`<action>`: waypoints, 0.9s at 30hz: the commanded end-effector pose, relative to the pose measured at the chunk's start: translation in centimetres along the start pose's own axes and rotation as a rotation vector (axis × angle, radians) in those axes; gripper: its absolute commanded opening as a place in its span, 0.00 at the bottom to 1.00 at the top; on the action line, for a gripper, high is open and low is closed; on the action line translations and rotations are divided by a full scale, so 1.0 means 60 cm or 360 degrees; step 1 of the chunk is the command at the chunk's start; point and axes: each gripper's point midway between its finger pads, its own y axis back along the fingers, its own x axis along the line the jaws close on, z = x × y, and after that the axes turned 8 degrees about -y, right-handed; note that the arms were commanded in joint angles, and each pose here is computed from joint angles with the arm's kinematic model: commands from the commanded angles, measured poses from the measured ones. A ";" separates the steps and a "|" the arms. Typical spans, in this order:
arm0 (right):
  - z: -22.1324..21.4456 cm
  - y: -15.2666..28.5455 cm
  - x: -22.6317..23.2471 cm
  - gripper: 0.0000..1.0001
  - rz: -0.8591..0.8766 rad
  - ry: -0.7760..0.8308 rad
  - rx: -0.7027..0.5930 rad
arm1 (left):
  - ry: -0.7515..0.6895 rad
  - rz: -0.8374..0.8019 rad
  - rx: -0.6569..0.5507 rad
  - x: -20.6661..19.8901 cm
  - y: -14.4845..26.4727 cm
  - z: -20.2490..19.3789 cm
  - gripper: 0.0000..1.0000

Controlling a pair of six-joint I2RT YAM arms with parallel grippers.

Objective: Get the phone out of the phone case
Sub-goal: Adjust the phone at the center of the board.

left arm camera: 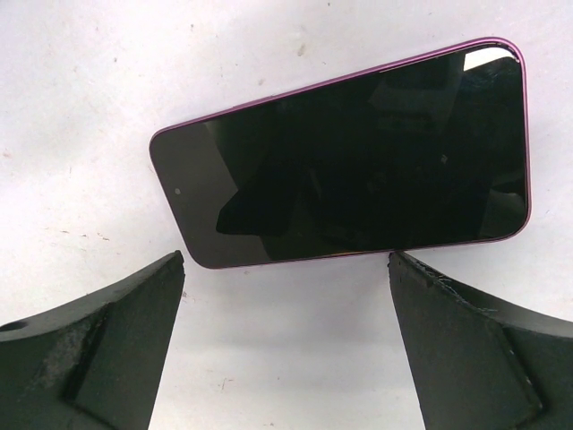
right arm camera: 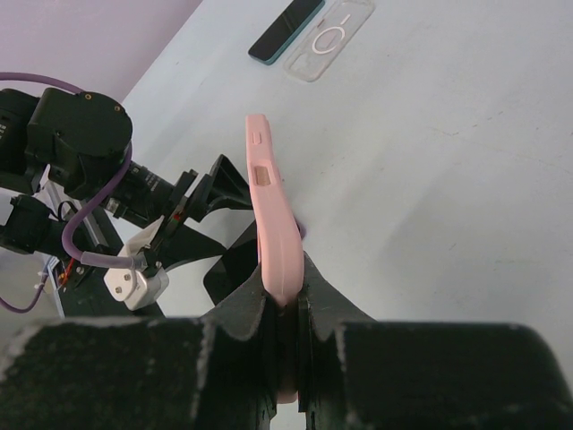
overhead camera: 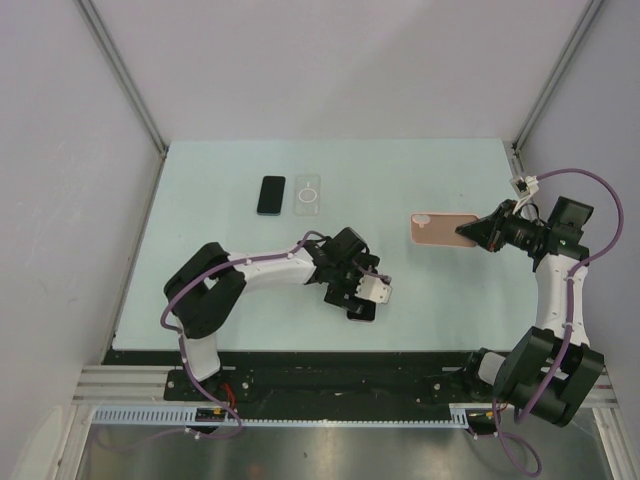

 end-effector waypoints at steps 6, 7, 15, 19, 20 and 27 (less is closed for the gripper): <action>0.022 0.006 0.020 0.00 0.0036 0.0099 -0.0030 | 0.0020 -0.0016 -0.0043 0.003 -0.016 0.023 1.00; 0.022 0.006 0.021 0.00 0.0038 0.0099 -0.0030 | 0.0022 -0.0016 -0.0043 0.004 -0.017 0.024 1.00; 0.022 0.007 0.020 0.00 0.0033 0.0104 -0.0030 | 0.0019 -0.0019 -0.0056 0.004 -0.021 0.033 1.00; 0.022 0.006 0.021 0.00 0.0035 0.0109 -0.0029 | 0.0014 -0.0030 -0.0069 0.000 -0.023 0.039 1.00; 0.022 0.006 0.021 0.00 0.0035 0.0107 -0.0028 | 0.0010 -0.0024 -0.0071 0.002 -0.022 0.041 1.00; 0.020 0.007 0.017 0.00 0.0021 0.0124 -0.0025 | -0.0054 0.0091 -0.0029 0.025 0.017 0.040 1.00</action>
